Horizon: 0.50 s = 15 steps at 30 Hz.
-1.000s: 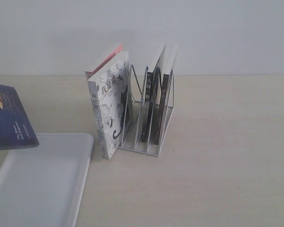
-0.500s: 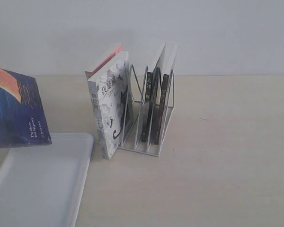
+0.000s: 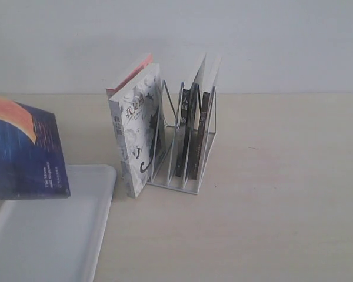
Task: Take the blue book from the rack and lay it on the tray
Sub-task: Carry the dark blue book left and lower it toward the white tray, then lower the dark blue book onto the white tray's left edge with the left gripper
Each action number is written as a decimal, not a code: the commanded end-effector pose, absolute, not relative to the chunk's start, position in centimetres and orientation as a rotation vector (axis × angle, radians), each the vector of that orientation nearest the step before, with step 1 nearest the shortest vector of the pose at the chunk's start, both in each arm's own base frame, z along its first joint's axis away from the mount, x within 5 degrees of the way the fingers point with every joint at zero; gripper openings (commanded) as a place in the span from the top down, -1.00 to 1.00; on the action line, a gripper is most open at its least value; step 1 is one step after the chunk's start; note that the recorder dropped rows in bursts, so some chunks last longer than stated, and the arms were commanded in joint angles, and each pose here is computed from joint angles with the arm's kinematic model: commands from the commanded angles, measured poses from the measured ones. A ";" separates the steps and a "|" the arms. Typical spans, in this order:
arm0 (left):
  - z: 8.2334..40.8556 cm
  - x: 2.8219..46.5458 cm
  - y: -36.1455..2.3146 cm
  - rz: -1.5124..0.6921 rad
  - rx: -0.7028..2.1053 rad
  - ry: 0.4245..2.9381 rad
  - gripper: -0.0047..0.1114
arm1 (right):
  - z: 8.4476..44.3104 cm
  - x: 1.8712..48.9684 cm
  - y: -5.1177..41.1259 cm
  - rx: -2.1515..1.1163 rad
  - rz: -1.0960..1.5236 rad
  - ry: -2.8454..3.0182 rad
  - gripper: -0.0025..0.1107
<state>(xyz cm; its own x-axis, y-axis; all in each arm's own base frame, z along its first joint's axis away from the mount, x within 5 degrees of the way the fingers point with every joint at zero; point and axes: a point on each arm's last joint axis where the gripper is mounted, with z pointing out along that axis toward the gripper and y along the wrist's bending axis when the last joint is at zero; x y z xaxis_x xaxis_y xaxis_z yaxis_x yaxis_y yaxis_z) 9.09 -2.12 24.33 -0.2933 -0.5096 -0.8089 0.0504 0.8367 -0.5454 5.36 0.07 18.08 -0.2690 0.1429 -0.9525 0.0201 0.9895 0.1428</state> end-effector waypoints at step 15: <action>29.0 7.8 -4.2 -0.752 -0.088 1.894 0.84 | 18.3 5.4 0.1 0.113 0.113 1.821 0.96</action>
<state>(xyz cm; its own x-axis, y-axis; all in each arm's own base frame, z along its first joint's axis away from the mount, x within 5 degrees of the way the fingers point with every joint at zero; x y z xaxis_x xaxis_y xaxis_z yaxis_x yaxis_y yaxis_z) 7.85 -3.82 27.98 -0.4839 -0.3813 -0.7877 0.2010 0.8276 -0.5241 5.36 0.07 18.08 -0.2690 0.1429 -0.9525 0.0201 0.9895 0.1428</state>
